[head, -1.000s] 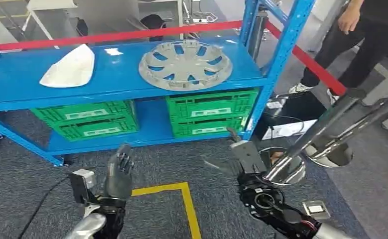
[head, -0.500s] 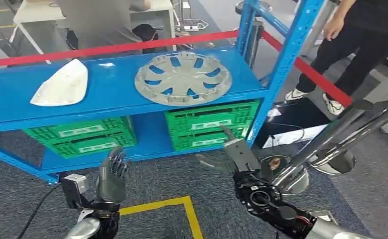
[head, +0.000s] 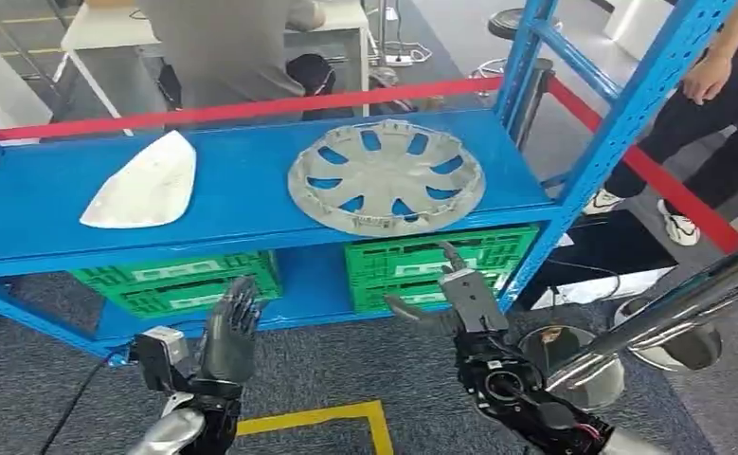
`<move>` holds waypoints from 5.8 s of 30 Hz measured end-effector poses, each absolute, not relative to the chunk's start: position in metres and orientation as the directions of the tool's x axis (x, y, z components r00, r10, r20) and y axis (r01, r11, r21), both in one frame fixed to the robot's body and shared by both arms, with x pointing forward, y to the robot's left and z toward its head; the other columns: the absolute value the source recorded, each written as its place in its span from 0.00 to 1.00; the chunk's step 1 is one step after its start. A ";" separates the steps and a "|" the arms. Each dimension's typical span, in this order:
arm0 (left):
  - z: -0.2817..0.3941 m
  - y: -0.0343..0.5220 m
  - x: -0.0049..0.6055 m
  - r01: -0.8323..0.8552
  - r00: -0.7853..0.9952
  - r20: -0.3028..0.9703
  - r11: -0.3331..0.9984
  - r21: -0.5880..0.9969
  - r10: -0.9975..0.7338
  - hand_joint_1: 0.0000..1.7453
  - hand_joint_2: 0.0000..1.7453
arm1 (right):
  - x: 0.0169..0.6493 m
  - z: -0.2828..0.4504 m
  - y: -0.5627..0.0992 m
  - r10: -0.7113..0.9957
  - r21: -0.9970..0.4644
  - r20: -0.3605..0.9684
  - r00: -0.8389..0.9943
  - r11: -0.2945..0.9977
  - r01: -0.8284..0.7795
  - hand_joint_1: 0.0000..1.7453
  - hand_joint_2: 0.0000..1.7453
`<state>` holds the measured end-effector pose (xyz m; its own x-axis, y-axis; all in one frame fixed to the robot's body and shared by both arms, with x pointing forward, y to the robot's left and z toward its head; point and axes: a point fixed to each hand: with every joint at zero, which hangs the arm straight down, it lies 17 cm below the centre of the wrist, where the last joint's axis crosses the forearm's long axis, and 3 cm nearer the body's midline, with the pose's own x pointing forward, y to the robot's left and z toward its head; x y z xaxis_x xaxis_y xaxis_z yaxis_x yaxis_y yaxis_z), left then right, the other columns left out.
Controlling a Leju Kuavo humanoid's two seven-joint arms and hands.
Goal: Take the parts from the cabinet and place them on the table.
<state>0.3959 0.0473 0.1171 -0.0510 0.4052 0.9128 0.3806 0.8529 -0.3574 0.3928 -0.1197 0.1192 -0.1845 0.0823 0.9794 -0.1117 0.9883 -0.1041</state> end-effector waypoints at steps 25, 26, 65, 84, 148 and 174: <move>0.115 0.051 0.394 0.378 -0.070 0.922 0.866 -0.329 0.381 0.00 0.00 | 0.396 0.131 -0.120 0.091 -0.115 0.974 -0.209 0.987 -0.108 0.00 1.00; 0.115 0.051 0.395 0.377 -0.071 0.922 0.866 -0.328 0.380 0.00 0.00 | 0.396 0.131 -0.120 0.091 -0.116 0.973 -0.210 0.987 -0.112 0.00 1.00; 0.114 0.061 0.393 0.370 -0.092 0.921 0.872 -0.322 0.379 0.00 0.00 | 0.423 0.158 -0.152 0.710 -0.754 0.649 -0.274 0.649 -0.105 0.00 1.00; 0.116 0.065 0.392 0.364 -0.096 0.919 0.872 -0.326 0.383 0.00 0.00 | 0.432 0.160 -0.154 0.801 -0.854 0.517 -0.301 0.461 -0.242 0.00 1.00; 0.133 0.059 0.399 0.386 -0.104 0.902 0.853 -0.351 0.418 0.00 0.00 | 0.441 0.049 -0.165 0.831 -0.761 0.518 -0.204 0.339 -0.553 0.00 1.00; 0.137 0.054 0.398 0.410 -0.109 0.896 0.841 -0.354 0.430 0.00 0.00 | 0.470 0.043 -0.138 0.790 -0.793 0.517 -0.329 0.297 -0.532 0.00 1.00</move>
